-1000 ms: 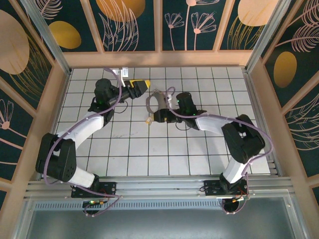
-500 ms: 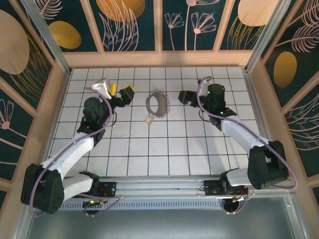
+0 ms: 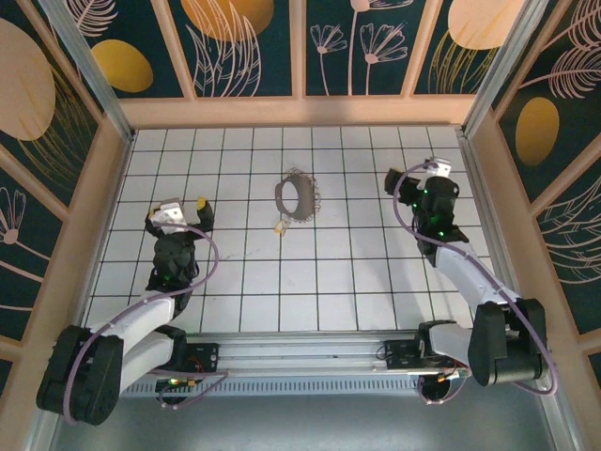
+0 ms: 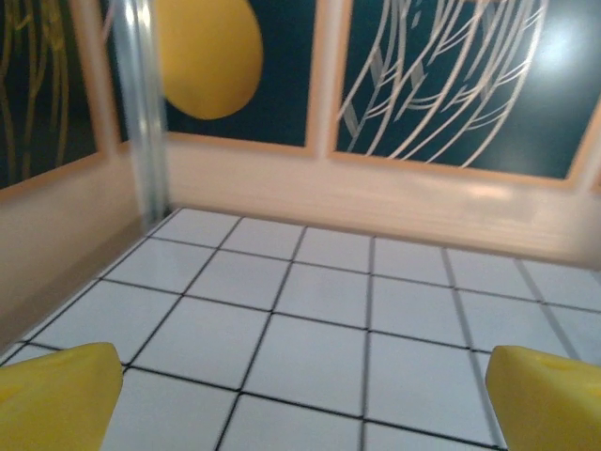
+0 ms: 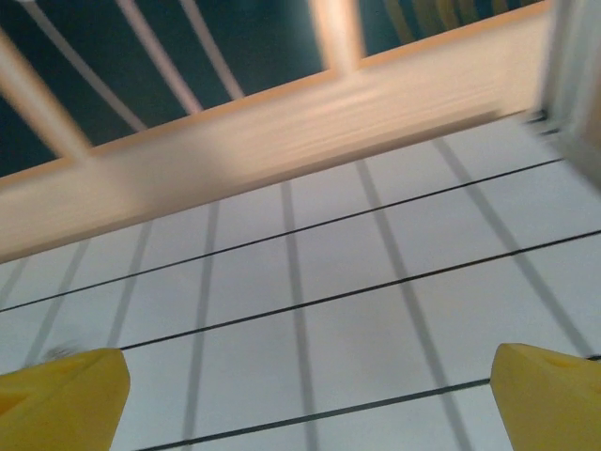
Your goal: Put the keys on the keyring
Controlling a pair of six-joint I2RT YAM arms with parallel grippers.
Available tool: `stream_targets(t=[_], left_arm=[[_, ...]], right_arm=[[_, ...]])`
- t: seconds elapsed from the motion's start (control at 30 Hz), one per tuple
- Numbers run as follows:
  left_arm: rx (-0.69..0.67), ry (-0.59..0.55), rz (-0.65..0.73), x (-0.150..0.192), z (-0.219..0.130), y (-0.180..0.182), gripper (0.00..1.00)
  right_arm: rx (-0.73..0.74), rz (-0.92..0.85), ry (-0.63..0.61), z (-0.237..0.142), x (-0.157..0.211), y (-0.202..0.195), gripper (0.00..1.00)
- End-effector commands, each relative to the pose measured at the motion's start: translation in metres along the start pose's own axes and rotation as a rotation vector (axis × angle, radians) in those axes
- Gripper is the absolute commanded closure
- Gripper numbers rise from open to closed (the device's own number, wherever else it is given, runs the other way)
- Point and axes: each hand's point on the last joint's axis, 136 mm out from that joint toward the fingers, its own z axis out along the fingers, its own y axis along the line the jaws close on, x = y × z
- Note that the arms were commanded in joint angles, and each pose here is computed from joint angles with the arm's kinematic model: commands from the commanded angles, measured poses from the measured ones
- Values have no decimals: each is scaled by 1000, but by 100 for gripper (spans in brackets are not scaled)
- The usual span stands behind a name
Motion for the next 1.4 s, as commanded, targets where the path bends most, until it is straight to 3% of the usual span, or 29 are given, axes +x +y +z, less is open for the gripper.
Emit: stream_targets(t=[0.0, 0.27, 0.53, 0.67, 0.9, 1.37], left_arm=[[-72, -60, 18, -7, 0, 16, 1], [-88, -44, 29, 18, 5, 29, 1], [-15, -70, 67, 28, 15, 24, 2], [21, -42, 57, 37, 24, 23, 1], [76, 85, 43, 53, 51, 20, 1], [76, 101, 29, 55, 56, 22, 1]], right_arm=[[138, -44, -94, -5, -4, -39, 1], [229, -66, -146, -5, 42, -71, 1], [108, -105, -215, -10, 65, -68, 1], [44, -130, -168, 1, 77, -60, 1], [-19, -139, -122, 9, 81, -54, 1], [-18, -148, -121, 9, 82, -52, 1]])
